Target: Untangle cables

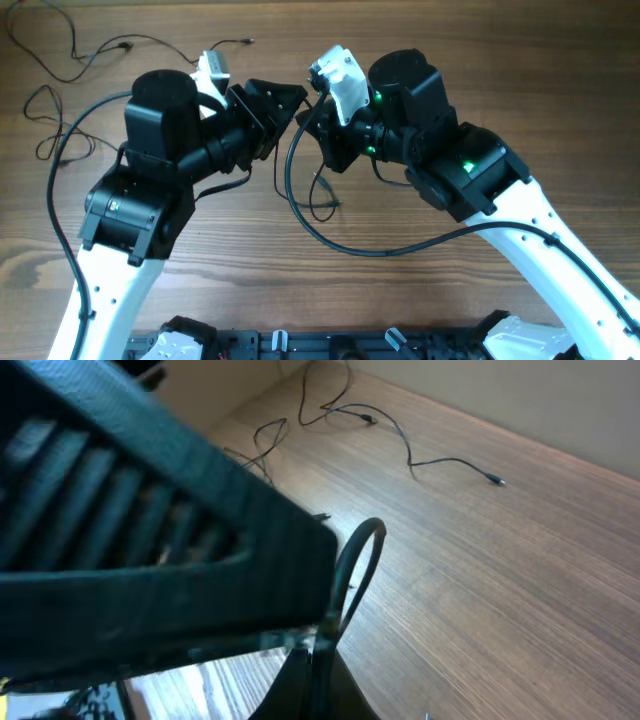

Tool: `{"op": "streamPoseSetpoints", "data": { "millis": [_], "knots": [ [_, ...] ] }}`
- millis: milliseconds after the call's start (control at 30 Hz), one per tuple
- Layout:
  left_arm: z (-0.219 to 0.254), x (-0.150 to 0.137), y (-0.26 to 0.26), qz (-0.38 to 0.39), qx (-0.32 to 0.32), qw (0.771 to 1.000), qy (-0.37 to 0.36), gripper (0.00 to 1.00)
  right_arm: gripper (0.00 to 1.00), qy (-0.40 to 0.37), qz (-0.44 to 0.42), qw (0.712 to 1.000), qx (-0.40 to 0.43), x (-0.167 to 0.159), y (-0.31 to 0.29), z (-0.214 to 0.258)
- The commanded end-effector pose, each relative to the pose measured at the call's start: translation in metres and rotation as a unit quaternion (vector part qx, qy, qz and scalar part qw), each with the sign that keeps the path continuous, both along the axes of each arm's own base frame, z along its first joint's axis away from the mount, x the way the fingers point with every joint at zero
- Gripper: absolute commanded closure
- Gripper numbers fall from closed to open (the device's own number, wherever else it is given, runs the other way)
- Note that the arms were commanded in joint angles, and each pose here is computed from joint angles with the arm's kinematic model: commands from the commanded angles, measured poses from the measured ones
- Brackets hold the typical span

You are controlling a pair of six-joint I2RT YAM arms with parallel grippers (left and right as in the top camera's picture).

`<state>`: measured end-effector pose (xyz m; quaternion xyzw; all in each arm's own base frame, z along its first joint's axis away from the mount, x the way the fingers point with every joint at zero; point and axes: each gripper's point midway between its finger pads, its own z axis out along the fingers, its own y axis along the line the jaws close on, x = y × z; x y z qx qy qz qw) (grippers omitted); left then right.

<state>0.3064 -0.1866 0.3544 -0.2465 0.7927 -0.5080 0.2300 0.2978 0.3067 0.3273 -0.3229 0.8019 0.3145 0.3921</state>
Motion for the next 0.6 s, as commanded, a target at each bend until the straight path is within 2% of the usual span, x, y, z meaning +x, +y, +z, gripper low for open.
{"op": "streamPoseSetpoints", "data": {
  "millis": [0,100,233,267,400,533,567],
  "knots": [
    [-0.009,0.004,-0.009,-0.016,-0.016,0.999,0.034,0.58,0.96,-0.016,0.043,0.999,0.019,-0.012,0.007,0.015],
    [-0.011,0.006,-0.011,-0.016,-0.020,0.999,0.041,0.64,0.96,-0.011,0.043,0.999,0.015,-0.013,0.006,0.012],
    [0.005,0.006,-0.018,-0.039,-0.039,0.998,0.012,0.67,0.96,-0.008,0.043,0.999,0.013,-0.013,0.005,0.011],
    [0.005,0.006,-0.019,-0.041,-0.040,0.998,0.010,0.70,0.96,-0.008,0.043,0.999,0.013,-0.013,0.005,0.011],
    [0.005,0.005,-0.019,-0.044,-0.041,0.998,0.012,0.72,0.96,-0.011,0.042,0.999,0.014,-0.012,0.005,0.012],
    [0.004,0.005,-0.019,-0.044,-0.040,0.998,0.014,0.94,0.95,-0.011,0.041,0.999,0.015,-0.012,0.005,0.012],
    [0.004,0.005,-0.019,-0.043,-0.039,0.998,0.014,0.96,0.94,-0.010,0.041,0.999,0.015,-0.012,0.005,0.012]
  ]
}}
